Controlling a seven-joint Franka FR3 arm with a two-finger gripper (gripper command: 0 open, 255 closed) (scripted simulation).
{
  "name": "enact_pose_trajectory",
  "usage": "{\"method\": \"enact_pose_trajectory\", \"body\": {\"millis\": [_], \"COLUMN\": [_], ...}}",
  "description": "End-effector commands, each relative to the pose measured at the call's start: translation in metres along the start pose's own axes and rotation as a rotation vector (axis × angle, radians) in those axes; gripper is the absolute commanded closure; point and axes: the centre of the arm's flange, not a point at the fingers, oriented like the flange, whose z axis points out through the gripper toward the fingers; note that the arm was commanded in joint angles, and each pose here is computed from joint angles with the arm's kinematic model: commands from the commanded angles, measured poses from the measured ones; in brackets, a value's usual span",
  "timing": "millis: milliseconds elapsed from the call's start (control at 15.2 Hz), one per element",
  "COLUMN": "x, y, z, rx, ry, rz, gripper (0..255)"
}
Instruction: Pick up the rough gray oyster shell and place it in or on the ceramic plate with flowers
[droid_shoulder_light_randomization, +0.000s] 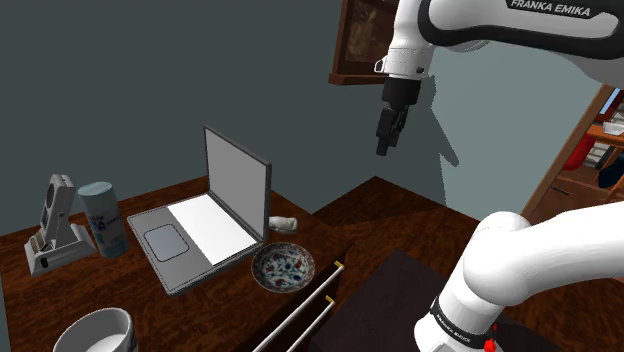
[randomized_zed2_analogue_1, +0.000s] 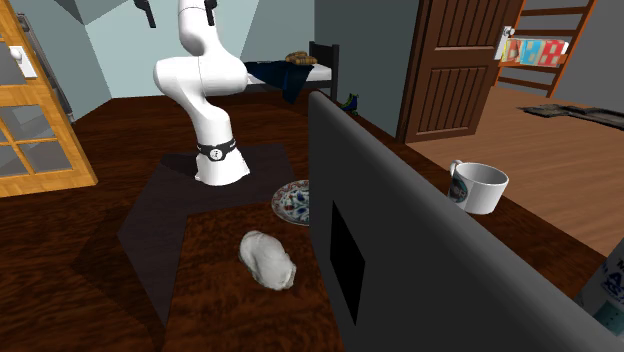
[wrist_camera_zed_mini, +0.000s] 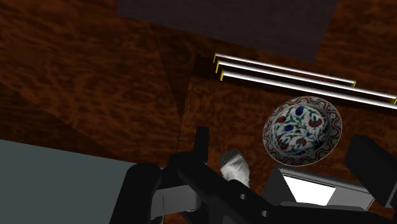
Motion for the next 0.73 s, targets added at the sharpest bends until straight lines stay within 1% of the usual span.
{"method": "enact_pose_trajectory", "body": {"millis": [0,660], "x": [0.000,0.089], "y": [0.000,0.005], "z": [0.000,0.096], "rx": [0.000,0.031], "ry": [0.000,0.016], "rz": [0.000,-0.052], "gripper": [0,0]}}
